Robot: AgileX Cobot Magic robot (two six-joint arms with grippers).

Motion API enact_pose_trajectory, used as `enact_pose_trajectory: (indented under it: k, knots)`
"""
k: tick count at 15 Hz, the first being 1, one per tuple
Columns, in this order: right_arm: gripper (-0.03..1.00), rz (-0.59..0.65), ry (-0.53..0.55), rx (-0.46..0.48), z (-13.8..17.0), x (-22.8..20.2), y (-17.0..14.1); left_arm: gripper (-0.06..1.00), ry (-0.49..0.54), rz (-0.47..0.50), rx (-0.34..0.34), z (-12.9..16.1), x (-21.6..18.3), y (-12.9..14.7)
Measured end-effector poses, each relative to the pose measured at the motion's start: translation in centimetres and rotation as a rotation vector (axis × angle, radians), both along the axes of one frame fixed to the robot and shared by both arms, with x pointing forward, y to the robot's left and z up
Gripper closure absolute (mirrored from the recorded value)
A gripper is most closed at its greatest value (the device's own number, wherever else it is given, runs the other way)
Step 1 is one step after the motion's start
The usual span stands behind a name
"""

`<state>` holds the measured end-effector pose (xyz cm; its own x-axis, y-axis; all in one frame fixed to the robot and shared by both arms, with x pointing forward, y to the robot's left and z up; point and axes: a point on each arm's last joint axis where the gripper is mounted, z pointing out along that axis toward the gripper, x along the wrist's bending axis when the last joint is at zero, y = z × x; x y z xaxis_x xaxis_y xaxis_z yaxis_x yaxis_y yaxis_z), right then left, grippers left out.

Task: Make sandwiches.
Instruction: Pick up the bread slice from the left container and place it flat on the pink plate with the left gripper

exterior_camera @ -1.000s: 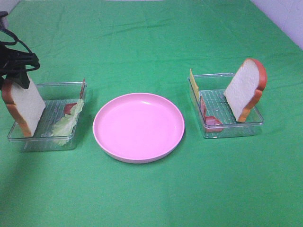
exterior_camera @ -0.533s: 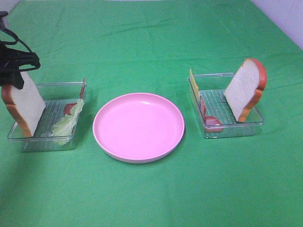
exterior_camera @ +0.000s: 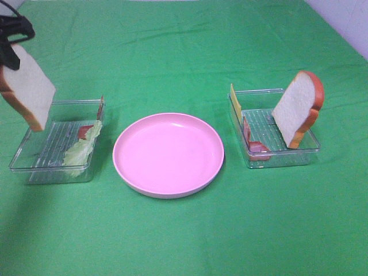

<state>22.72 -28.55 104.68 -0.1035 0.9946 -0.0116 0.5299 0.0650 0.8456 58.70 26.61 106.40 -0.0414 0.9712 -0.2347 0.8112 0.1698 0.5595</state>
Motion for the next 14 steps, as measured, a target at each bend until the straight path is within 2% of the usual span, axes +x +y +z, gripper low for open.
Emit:
enact_pose_trajectory:
  k: [1,3,7,10,11,14]
  knots:
    - [0.2,0.0,0.0,0.0,0.0,0.0,0.0,0.74,-0.024,-0.008,-0.016,0.8,-0.4,-0.1]
    - [0.2,0.0,0.0,0.0,0.0,0.0,0.0,0.74,-0.103,-0.059,-0.097,3.1,-1.4,-0.9]
    - [0.2,0.0,0.0,0.0,0.0,0.0,0.0,0.74,-0.169,-0.202,-0.339,4.2,-1.6,-4.1]
    - [0.2,0.0,0.0,0.0,0.0,0.0,0.0,0.74,-0.118,-0.34,-0.416,1.7,-0.7,-8.2]
    - [0.2,0.0,0.0,0.0,0.0,0.0,0.0,0.74,-0.056,-0.389,-0.432,-0.6,-0.2,-10.5]
    - [0.2,0.0,0.0,0.0,0.0,0.0,0.0,0.74,0.01,-0.472,-0.426,-4.9,0.5,-13.8]
